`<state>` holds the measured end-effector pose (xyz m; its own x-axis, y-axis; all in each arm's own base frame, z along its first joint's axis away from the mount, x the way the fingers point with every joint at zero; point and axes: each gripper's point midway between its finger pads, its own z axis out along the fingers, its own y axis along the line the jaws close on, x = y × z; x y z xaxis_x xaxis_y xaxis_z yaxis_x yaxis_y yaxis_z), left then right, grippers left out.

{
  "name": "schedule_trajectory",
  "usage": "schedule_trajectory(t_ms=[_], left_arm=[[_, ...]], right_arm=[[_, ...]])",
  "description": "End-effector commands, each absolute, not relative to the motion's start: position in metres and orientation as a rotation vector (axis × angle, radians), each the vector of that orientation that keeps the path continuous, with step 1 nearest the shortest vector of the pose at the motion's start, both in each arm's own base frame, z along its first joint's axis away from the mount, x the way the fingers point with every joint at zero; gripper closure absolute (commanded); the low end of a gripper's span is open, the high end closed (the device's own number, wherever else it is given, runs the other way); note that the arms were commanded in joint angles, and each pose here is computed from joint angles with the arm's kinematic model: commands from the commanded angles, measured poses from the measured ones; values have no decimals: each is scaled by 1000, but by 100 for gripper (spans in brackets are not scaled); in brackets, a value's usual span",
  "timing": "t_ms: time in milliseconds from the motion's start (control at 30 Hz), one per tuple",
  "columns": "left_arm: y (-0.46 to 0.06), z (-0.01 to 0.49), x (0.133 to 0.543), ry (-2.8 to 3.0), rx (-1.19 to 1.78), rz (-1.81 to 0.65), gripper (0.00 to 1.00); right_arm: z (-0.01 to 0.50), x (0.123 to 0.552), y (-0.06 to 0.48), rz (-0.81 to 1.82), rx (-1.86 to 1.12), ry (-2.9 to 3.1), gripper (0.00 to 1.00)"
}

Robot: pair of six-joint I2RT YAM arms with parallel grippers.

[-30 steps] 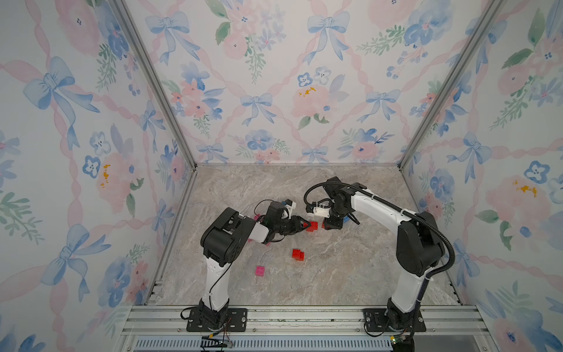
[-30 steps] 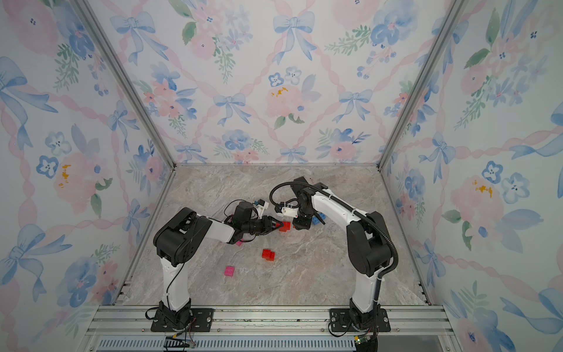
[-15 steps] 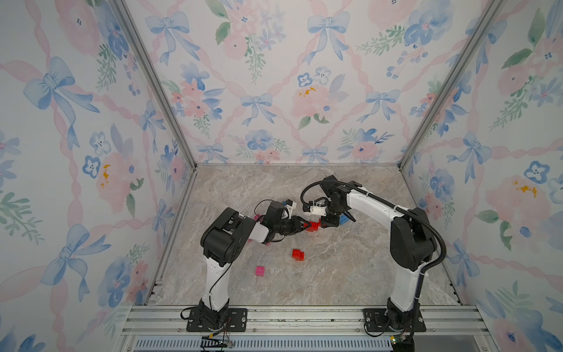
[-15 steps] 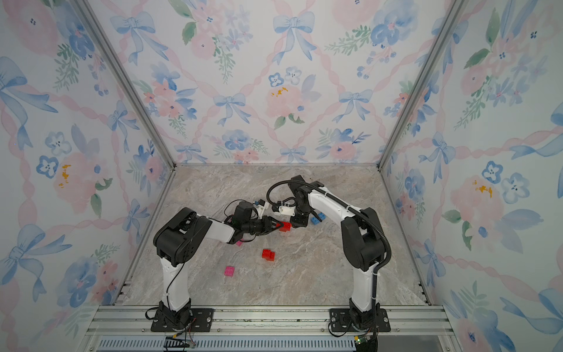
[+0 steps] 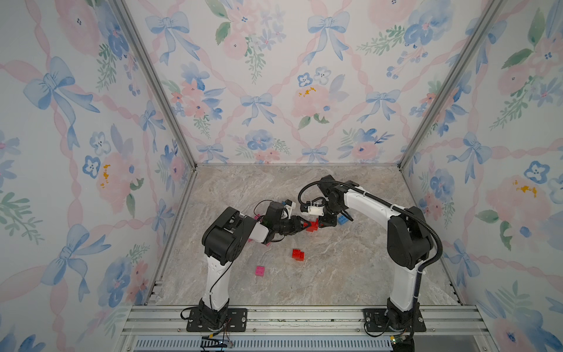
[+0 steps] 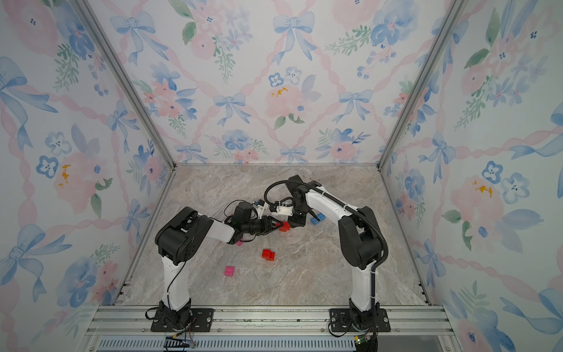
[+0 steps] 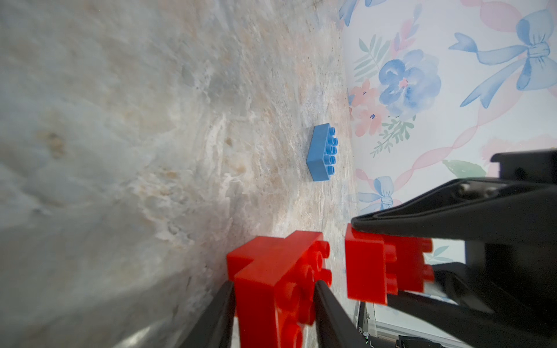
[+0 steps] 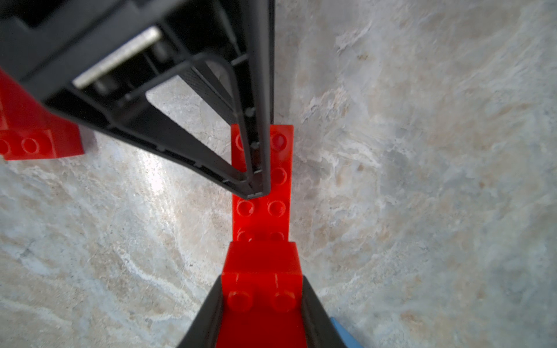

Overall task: Assemble the letter v with lego
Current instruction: Assemble the lego brick with the lego brick.

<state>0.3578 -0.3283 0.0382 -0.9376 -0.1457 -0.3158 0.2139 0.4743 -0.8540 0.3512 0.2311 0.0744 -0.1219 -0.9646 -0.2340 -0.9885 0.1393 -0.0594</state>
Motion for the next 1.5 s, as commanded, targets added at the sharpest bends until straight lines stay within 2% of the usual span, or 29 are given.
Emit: schedule_trajectory(t_ms=[0, 667, 1467], left_arm=[[-312, -3, 348, 2521, -45, -1367, 55], [-310, -11, 347, 2540, -65, -1357, 57], [-303, -20, 344, 2561, -94, -1344, 60]], right_arm=[[69, 348, 235, 180, -1962, 2213, 91], [56, 345, 224, 46, -1975, 2353, 92], [39, 332, 222, 85, -1988, 2436, 92]])
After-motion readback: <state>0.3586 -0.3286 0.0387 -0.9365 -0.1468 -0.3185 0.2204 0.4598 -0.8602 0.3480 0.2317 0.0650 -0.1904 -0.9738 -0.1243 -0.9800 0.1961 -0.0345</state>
